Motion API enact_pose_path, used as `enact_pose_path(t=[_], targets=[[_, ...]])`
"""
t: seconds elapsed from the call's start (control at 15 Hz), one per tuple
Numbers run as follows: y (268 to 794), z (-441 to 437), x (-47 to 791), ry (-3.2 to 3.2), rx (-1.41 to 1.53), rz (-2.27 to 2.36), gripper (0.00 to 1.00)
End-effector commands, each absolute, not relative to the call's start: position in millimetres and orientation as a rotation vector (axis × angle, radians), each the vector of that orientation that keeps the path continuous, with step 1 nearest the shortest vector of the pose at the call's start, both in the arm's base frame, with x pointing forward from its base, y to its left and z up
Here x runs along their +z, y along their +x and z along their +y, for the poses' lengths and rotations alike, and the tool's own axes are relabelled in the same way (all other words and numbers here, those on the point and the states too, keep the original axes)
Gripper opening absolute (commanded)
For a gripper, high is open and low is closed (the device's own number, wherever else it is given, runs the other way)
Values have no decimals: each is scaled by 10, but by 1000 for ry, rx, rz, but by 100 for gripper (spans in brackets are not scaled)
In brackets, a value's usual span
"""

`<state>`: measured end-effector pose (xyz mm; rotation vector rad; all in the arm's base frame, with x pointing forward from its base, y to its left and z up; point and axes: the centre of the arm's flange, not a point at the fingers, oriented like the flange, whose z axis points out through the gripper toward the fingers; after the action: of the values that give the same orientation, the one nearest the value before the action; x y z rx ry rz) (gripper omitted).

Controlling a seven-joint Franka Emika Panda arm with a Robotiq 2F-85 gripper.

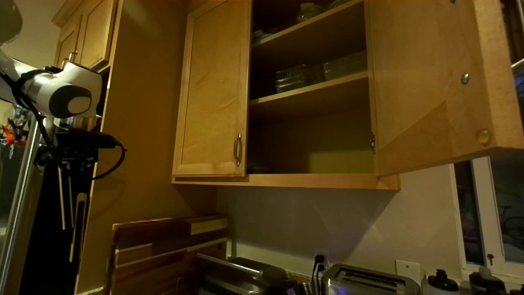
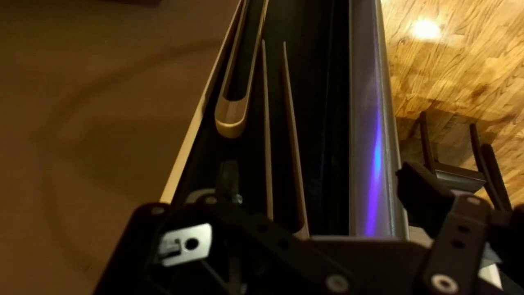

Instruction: Open the right cabinet door and put the brown object then close the cabinet door

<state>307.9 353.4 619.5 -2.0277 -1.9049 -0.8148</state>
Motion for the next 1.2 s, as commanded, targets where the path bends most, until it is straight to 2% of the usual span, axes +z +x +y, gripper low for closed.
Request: enact_pose_path(t=[0.0, 0.13, 0.2, 0.33, 0.53, 0.6, 0.67, 0.73, 1.13], targets=[[3184, 3755, 6158, -1902, -851, -1959, 100], [3213, 3827, 6168, -1867, -836, -1972, 95], [3220, 3847, 6190, -1858, -835, -1971, 98], [3232, 3877, 6243, -1837, -837, -1960, 97], [3245, 3891, 6311, -1813, -853, -1935, 87], [3254, 3877, 6322, -1810, -857, -1923, 77], [3262, 3861, 6325, -1806, -862, -1911, 72], [3269, 3842, 6324, -1799, -867, -1901, 59], [3352, 3750, 6344, -1767, -884, -1843, 19]])
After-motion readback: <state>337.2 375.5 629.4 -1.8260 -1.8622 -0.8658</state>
